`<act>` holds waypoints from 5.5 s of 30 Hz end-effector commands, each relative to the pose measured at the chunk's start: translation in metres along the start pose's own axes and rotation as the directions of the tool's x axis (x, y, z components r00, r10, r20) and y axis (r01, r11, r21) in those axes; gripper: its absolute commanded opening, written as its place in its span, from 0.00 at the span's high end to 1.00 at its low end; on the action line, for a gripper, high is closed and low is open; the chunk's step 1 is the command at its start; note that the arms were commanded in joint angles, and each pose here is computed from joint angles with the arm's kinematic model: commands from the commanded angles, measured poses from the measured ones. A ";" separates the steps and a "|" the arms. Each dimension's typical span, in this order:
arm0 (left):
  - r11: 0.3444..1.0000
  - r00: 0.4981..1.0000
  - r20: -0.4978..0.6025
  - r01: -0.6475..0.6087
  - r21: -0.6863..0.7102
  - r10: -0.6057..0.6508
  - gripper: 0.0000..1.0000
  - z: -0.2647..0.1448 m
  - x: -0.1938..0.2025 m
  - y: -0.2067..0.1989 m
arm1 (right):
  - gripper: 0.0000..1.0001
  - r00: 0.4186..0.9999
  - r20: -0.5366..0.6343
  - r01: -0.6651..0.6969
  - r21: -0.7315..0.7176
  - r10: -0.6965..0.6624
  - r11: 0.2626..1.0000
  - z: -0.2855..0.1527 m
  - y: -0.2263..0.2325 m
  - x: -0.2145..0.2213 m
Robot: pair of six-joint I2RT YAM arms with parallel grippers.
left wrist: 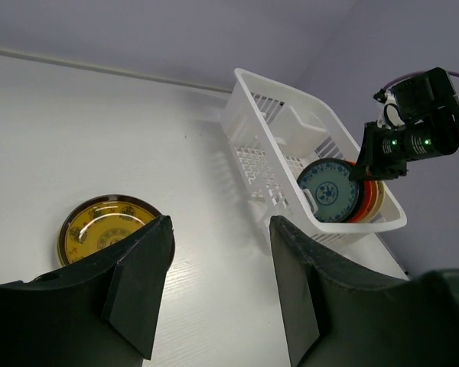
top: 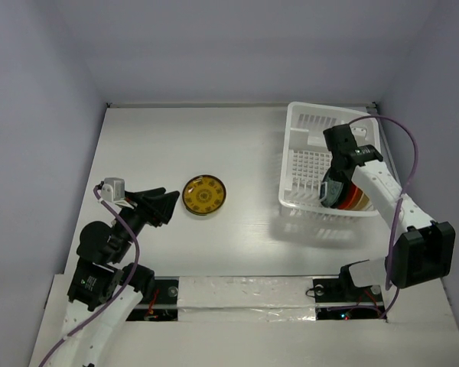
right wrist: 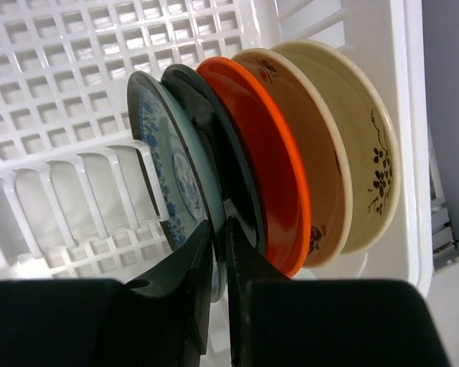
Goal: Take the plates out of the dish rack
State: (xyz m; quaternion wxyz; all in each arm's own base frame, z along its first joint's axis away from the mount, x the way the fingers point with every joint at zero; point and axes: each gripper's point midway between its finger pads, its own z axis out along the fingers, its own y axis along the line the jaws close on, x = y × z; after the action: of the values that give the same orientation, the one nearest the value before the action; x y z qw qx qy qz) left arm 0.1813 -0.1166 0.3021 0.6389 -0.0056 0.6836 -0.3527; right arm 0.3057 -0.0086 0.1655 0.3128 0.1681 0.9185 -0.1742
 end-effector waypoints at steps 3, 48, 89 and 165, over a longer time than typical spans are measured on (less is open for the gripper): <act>0.999 0.999 0.045 0.002 0.040 -0.004 0.49 -0.002 -0.013 -0.011 | 1.00 0.999 0.021 0.046 0.087 -0.048 0.995 -0.017 -0.015 -0.016; 1.000 1.000 0.014 0.012 -0.025 -0.012 0.49 0.008 -0.006 0.002 | 1.00 0.990 0.120 0.073 -0.887 0.075 0.456 -0.187 0.360 0.012; 0.999 1.000 0.023 0.003 0.048 -0.004 0.49 0.003 -0.007 -0.010 | 1.00 0.930 0.220 -0.182 -0.422 0.295 0.888 -0.101 0.113 -0.001; 0.998 0.999 0.041 0.018 0.059 -0.021 0.48 -0.005 -0.010 -0.016 | 1.00 0.958 0.254 0.123 -0.790 0.137 0.601 -0.213 0.244 -0.045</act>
State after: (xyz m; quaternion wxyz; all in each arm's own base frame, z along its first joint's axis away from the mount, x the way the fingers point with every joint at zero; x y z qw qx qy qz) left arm 0.1671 -0.1239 0.3099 0.6391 0.0085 0.6688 -0.3797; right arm 0.3224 0.1998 0.2987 0.4990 0.0156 0.8633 0.0736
